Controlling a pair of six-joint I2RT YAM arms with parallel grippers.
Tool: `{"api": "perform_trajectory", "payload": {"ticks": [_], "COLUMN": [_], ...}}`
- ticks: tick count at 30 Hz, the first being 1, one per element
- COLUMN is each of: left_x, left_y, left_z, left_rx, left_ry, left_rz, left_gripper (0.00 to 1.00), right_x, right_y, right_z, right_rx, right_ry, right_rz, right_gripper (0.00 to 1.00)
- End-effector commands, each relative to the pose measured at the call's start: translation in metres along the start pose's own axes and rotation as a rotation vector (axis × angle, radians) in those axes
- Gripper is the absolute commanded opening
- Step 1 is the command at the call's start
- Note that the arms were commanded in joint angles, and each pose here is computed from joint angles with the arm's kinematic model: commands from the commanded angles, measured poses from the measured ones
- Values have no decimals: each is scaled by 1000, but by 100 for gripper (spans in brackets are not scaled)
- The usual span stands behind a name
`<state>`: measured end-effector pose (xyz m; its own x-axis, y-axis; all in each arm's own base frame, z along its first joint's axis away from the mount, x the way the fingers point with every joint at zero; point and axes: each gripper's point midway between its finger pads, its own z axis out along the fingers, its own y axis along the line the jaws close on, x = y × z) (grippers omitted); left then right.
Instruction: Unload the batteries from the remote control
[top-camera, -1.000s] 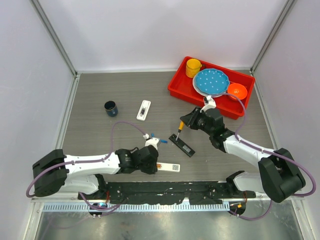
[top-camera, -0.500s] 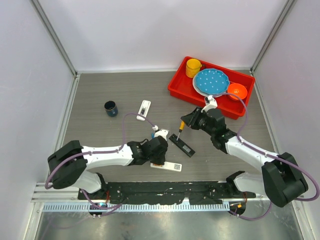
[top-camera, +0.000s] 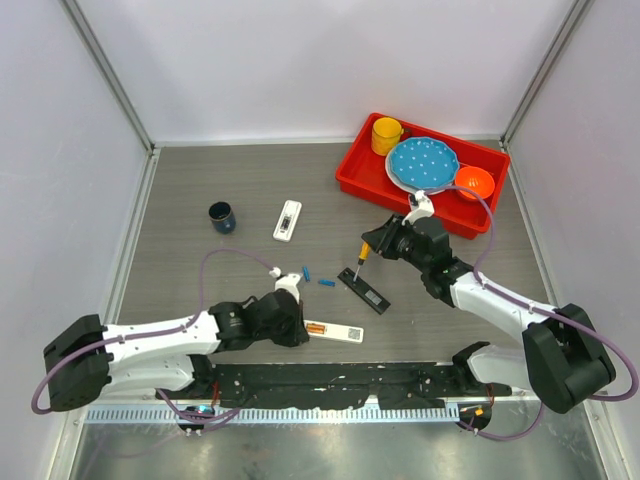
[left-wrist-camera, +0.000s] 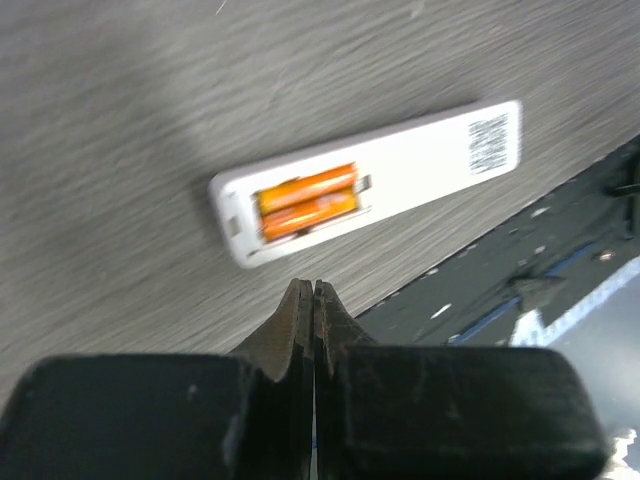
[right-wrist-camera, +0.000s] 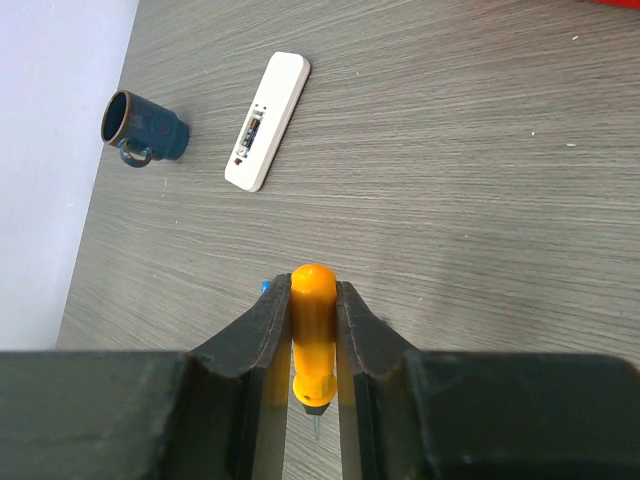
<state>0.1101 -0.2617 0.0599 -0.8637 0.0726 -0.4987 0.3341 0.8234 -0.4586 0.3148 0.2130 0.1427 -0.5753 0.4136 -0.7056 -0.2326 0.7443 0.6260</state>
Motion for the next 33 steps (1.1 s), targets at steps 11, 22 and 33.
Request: {"api": "perform_trajectory", "payload": {"ticks": [11,22,33], "left_x": [16,-30,-57], "left_y": [13,22,-21], "left_z": [30,49,85], "left_rx": [-30,-97,23], "left_ry": [9,-53,36], "left_rz": [-134,-68,96], "left_gripper": [0,0,0], "right_x": [-15,-18,-18], "right_y": [12,9,5], "right_z": [-2,-7,-6], "right_rx": [-35,-17,-4], "right_ry": [-56,-63,-61], "right_rz": [-14,-32,-32], "right_gripper": [1,1,1]}}
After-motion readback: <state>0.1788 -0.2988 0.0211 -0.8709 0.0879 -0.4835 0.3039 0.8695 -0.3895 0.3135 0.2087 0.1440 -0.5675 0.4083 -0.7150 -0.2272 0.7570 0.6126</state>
